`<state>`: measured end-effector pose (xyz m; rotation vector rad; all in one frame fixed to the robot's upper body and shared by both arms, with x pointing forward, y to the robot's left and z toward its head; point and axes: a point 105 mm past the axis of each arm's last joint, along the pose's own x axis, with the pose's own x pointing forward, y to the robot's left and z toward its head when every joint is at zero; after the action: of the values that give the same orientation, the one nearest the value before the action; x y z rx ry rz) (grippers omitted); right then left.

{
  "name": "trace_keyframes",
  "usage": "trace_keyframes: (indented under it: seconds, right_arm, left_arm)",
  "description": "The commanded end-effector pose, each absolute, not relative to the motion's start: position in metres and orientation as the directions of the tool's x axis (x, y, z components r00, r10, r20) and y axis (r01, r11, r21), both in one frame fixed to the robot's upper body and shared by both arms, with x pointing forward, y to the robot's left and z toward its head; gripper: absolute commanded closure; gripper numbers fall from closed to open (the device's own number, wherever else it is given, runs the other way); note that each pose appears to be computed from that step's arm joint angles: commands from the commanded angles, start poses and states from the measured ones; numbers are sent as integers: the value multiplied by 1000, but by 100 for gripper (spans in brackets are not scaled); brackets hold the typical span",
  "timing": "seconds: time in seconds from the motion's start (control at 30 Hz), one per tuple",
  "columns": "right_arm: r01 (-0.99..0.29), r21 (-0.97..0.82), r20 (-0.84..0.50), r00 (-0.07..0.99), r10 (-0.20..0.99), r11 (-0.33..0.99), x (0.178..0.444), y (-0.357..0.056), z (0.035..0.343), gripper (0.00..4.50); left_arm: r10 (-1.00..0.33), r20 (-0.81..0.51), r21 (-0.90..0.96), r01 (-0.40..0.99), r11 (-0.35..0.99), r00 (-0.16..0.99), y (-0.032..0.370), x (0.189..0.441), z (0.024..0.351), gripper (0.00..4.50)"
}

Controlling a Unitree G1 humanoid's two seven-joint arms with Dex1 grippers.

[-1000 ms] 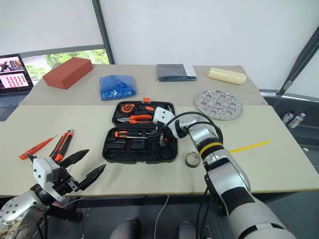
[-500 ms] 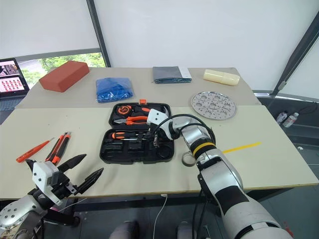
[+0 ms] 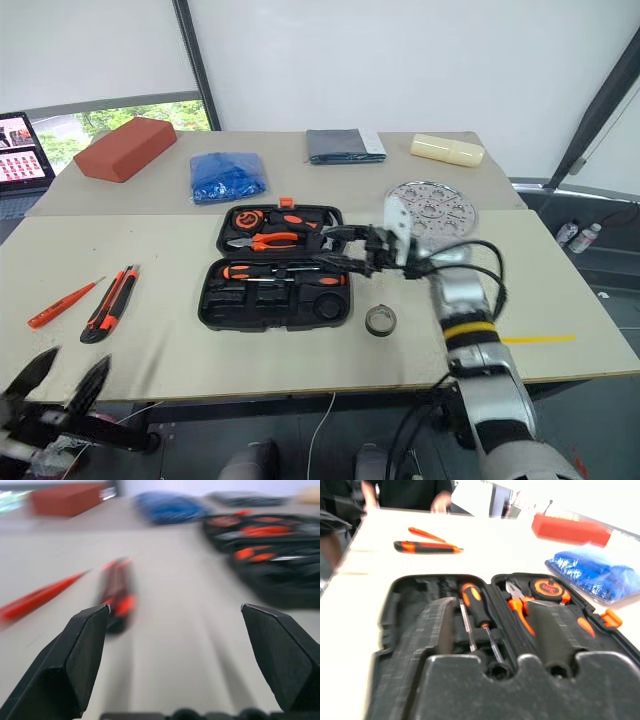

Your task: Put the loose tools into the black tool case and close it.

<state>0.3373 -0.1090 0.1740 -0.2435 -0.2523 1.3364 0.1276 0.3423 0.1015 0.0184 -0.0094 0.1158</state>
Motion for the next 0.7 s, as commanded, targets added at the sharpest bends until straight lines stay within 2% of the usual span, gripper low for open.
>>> trace_keyframes:
  seconds: [0.03,0.13,0.27,0.33,0.43,0.53,0.7]
  right_arm:
    - [-896,-362,120,229,966,257,316,-129,185,4]
    - [-901,-321,137,260,956,291,302,-138,178,4]
    - [-884,-342,158,279,947,318,295,-135,182,4]
    - [-881,-359,159,267,951,307,292,-130,187,4]
    - [-879,-380,159,245,956,289,289,-123,194,4]
    - [-876,-397,165,225,960,273,287,-116,201,4]
    - [-870,-423,199,184,963,254,279,-104,222,4]
  left_arm:
    - [270,21,9,-270,963,963,370,101,106,0]
    - [343,-8,-2,-343,939,939,386,96,105,0]
    - [307,-17,-32,-307,951,952,393,117,116,0]
    - [239,-17,-52,-240,969,971,390,144,132,0]
    - [154,-112,-28,-158,987,982,398,186,143,0]
    - [145,-223,-9,-151,989,964,414,212,140,0]
    - [157,-308,45,-150,988,938,442,256,144,0]
